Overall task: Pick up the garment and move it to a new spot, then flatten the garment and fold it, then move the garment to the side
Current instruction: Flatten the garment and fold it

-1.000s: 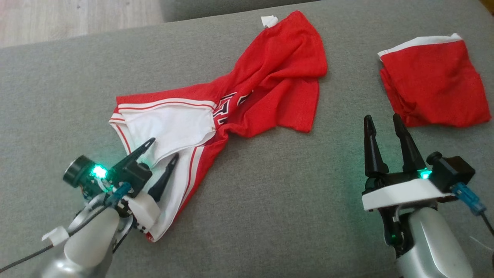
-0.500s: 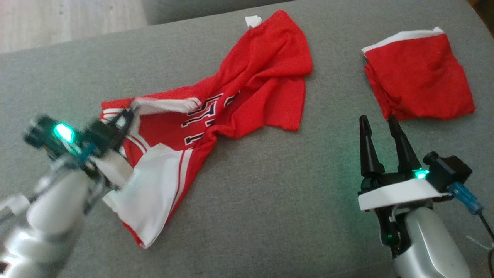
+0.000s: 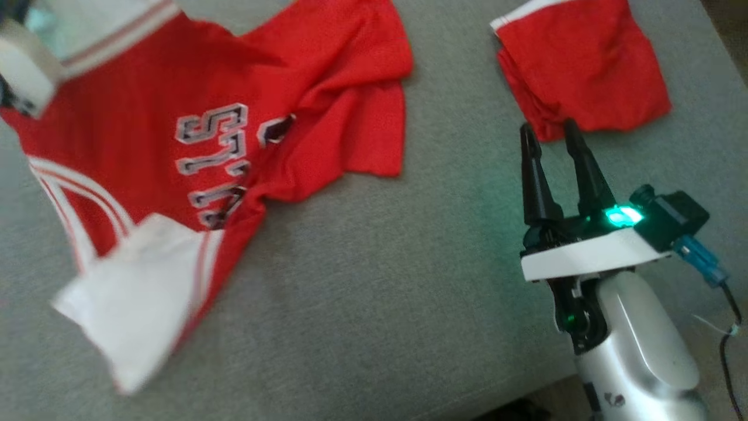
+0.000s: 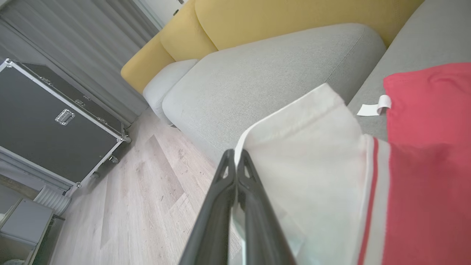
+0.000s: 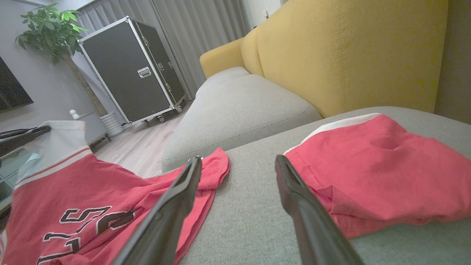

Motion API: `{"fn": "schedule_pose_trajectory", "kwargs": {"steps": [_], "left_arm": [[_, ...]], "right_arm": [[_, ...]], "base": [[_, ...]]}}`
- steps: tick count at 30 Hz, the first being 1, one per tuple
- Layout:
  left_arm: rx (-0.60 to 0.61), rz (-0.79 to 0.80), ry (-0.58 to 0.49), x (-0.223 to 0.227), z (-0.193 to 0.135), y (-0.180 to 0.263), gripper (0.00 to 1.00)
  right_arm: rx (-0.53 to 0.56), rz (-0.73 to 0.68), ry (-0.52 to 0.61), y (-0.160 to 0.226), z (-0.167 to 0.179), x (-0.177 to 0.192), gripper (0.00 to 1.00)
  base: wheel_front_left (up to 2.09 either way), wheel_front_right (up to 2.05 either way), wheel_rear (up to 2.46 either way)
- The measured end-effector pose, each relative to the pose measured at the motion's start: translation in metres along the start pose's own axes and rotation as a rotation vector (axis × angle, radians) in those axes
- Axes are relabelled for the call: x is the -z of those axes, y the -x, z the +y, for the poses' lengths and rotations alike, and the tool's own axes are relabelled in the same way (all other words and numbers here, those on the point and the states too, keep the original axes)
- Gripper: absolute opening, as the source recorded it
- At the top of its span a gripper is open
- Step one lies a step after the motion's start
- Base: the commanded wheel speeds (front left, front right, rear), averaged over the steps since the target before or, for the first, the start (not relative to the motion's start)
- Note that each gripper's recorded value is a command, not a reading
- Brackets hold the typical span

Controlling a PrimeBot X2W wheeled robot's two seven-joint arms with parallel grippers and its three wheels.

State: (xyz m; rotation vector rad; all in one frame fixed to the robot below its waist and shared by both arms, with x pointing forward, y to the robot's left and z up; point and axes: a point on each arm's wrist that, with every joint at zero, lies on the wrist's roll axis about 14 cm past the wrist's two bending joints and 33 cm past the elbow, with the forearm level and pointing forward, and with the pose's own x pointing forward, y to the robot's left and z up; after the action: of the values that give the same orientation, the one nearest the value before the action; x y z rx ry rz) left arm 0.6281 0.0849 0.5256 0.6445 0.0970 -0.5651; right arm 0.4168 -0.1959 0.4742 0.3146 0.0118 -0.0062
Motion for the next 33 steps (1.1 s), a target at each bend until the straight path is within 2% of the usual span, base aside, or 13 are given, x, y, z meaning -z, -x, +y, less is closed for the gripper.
{"fn": "schedule_pose_trajectory", "kwargs": {"steps": [3, 4, 5, 10, 16, 25, 33], "left_arm": [[0.001, 0.011, 0.006, -0.001, 0.007, -0.024, 0.00], [-0.008, 0.012, 0.011, -0.001, 0.011, -0.032, 0.18], [-0.018, 0.010, 0.017, -0.001, 0.015, -0.039, 1.00], [-0.081, -0.043, 0.043, -0.004, 0.029, -0.061, 1.00], [-0.114, -0.078, 0.103, 0.003, 0.028, -0.045, 1.00], [-0.199, -0.135, 0.329, 0.017, 0.021, 0.017, 1.00], [-0.267, -0.160, 0.486, 0.028, -0.006, 0.096, 1.00]], "right_arm": [[0.010, 0.000, -0.002, -0.004, -0.005, 0.000, 1.00], [0.017, 0.003, 0.000, -0.004, -0.007, 0.001, 1.00], [0.025, 0.011, 0.001, -0.005, -0.010, 0.004, 1.00], [0.050, 0.046, 0.007, -0.006, -0.019, 0.017, 1.00], [0.005, 0.032, 0.029, -0.018, -0.007, 0.015, 1.00], [-0.060, 0.003, 0.083, -0.028, 0.014, 0.006, 1.00], [-0.119, -0.008, 0.080, -0.017, 0.040, 0.001, 1.00]], "base": [[0.00, 0.00, 0.00], [0.00, 0.00, 0.00], [0.00, 0.00, 0.00], [0.00, 0.00, 0.00], [0.00, 0.00, 0.00], [0.00, 0.00, 0.00], [0.00, 0.00, 0.00]]}}
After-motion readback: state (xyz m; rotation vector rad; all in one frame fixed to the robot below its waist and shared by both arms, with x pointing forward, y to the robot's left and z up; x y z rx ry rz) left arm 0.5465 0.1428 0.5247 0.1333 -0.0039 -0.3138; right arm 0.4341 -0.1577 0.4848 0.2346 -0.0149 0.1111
